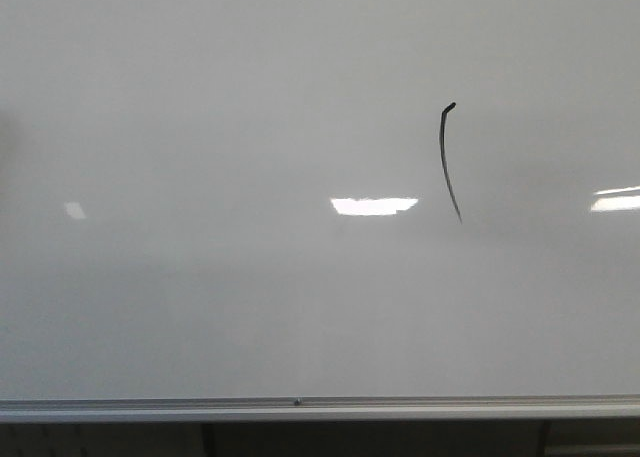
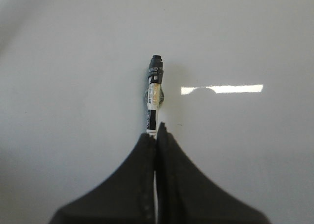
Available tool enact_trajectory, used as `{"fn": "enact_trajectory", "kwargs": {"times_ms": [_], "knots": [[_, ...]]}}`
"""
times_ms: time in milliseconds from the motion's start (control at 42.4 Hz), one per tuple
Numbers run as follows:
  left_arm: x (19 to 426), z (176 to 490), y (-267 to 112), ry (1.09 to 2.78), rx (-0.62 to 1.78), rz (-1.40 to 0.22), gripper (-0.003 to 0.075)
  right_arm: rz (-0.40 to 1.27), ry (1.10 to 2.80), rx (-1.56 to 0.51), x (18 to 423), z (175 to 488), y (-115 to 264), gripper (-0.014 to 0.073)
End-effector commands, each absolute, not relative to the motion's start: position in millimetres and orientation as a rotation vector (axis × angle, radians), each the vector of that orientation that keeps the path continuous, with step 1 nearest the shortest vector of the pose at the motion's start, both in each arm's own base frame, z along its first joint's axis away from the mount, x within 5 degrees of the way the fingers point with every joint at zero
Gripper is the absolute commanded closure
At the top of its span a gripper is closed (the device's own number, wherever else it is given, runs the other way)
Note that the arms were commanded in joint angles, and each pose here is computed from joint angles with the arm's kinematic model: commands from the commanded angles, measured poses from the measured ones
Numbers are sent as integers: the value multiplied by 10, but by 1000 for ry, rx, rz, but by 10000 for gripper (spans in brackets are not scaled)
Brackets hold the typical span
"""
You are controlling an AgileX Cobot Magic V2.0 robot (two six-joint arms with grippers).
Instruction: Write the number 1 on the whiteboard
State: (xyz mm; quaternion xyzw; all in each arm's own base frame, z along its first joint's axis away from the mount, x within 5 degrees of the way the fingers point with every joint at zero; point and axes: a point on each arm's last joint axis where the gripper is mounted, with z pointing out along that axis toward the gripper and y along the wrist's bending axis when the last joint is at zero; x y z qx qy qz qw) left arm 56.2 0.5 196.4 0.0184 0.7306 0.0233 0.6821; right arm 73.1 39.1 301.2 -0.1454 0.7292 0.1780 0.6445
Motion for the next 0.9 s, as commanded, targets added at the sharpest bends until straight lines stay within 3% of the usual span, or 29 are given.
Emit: {"fn": "enact_trajectory", "kwargs": {"times_ms": [0,872], "knots": [[560,1959,4,1578,25,38,741,398,1607,-278,742,3129,362,655],[562,1958,3,1580,26,36,741,391,1604,-279,743,3131,359,655]]}}
